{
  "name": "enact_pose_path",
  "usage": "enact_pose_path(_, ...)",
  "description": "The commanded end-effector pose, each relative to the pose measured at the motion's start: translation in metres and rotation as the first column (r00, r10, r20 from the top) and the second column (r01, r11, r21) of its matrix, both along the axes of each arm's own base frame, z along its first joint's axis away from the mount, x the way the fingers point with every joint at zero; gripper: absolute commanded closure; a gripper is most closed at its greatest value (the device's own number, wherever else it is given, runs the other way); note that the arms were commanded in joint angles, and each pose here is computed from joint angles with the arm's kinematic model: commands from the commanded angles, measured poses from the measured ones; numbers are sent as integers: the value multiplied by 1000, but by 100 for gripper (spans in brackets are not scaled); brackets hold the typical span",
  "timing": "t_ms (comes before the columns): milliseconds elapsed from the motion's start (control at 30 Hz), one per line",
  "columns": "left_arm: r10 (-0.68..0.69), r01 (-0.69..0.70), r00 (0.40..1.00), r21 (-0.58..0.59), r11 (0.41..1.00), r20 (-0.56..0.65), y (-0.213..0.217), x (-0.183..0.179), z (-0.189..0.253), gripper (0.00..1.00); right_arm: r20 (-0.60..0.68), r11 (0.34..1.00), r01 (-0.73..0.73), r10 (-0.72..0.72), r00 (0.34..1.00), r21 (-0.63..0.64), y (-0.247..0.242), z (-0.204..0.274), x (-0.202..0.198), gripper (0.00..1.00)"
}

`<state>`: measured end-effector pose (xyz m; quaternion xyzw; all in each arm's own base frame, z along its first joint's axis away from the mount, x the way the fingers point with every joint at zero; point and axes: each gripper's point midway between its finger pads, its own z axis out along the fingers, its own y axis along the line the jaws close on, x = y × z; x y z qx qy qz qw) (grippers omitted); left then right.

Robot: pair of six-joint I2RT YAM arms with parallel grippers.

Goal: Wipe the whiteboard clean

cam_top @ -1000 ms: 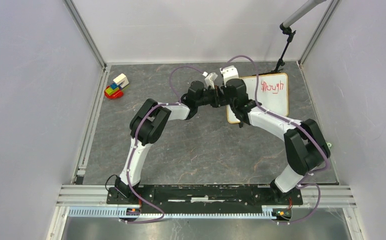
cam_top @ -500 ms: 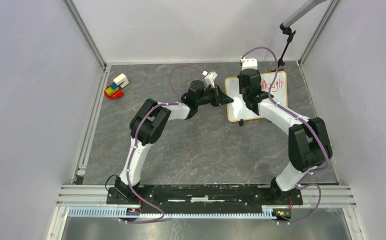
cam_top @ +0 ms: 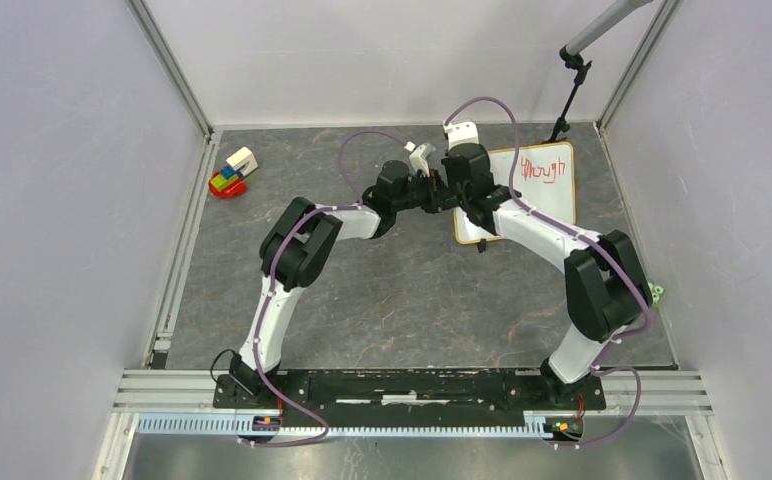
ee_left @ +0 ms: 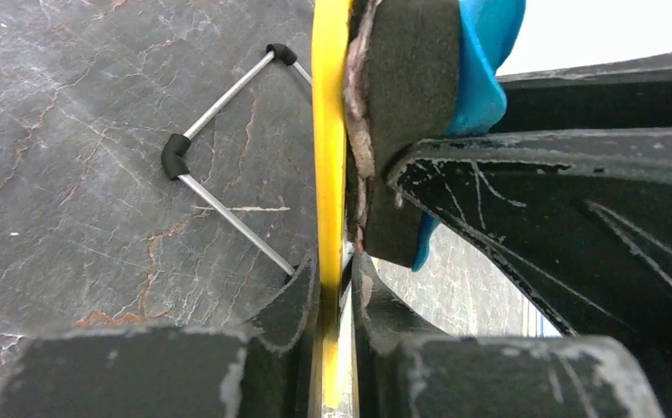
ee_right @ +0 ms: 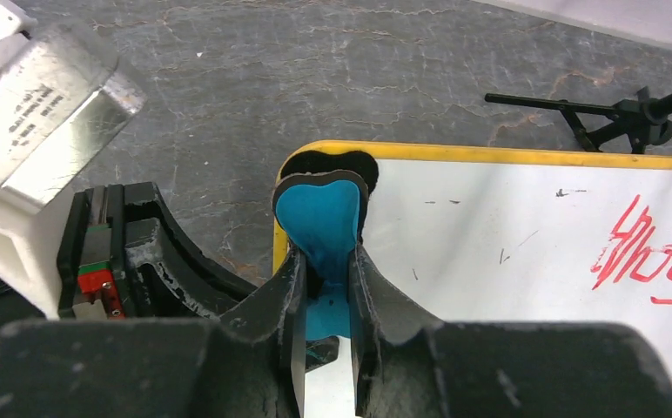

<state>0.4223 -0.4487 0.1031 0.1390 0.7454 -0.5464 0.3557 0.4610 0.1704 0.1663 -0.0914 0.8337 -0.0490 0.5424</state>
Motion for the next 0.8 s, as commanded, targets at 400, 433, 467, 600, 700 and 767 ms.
enact_pose_path(400, 23, -25, 999, 76, 997, 32, 4, 5, -10, 98, -66, 941, 335, -331, 941, 53, -155, -25, -8, 100)
enact_pose_path(433, 21, -23, 999, 75, 997, 31, 3, 4, -10, 98, -68, 936, 349, -345, 936, 46, -161, -27, -12, 100)
enact_pose_path(467, 21, -23, 999, 75, 997, 32, 3, 4, -9, 98, -61, 933, 358, -356, 933, 42, -164, -27, -16, 100)
enact_pose_path(600, 22, -25, 999, 74, 997, 30, 3, 4, -10, 98, -60, 948, 305, -300, 952, 91, -150, -30, -25, 99)
enact_pose_path(700, 21, -23, 999, 77, 997, 27, 3, 4, -11, 98, -20, 965, 225, -225, 974, 134, -120, -23, -28, 99)
enact_pose_path(767, 21, -23, 999, 76, 997, 27, 3, 4, -11, 98, 26, 978, 156, -161, 987, 137, -95, -13, -26, 99)
